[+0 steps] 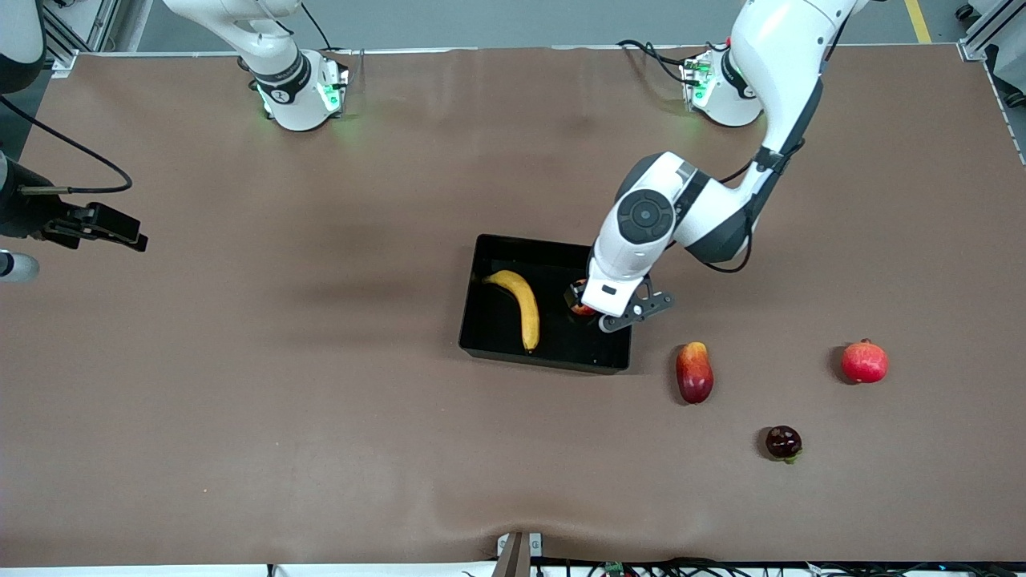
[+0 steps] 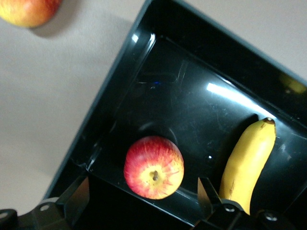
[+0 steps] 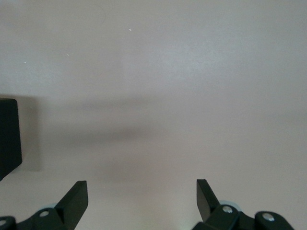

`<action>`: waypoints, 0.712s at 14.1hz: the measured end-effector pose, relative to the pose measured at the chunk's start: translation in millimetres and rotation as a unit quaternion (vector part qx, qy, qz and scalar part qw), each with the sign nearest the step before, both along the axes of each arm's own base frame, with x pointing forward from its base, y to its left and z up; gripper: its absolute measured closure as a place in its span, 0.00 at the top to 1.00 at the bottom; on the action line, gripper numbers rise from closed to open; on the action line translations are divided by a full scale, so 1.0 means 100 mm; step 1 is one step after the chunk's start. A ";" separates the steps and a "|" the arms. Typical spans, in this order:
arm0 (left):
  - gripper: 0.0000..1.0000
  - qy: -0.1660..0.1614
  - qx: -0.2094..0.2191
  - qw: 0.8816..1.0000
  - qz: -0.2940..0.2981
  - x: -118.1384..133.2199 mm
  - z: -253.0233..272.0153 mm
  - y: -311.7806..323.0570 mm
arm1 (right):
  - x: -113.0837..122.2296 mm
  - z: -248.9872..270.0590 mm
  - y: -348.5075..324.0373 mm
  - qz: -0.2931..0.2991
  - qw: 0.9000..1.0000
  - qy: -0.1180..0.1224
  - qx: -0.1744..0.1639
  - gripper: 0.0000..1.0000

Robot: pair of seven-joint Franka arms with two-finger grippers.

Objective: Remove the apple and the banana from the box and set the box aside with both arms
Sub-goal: 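Reach the left gripper into the black tray and grasp the apple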

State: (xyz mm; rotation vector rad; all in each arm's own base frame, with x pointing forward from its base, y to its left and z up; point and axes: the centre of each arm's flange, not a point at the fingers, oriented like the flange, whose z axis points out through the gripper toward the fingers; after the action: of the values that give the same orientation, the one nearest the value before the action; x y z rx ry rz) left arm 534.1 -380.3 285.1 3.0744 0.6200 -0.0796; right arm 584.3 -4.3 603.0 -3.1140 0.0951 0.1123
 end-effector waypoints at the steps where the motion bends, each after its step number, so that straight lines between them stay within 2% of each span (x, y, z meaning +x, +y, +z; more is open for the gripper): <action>1: 1.00 -0.003 0.012 1.000 0.006 -0.04 -0.07 -0.04 | 0.00 0.00 0.01 0.001 1.000 0.000 0.000 1.00; 4: 1.00 -0.005 0.036 0.999 0.021 -0.09 -0.34 -0.10 | 0.00 -0.01 0.04 0.003 1.000 0.001 0.000 1.00; 10: 1.00 -0.006 0.017 0.999 0.033 -0.13 -0.71 -0.23 | 0.03 -0.08 0.08 0.006 1.000 0.007 0.000 1.00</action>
State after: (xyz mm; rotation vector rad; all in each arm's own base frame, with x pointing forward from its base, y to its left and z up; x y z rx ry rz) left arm 521.4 -403.4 214.5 3.0822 0.7286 -0.0512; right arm 587.8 3.3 594.7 -3.1145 0.0752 0.1351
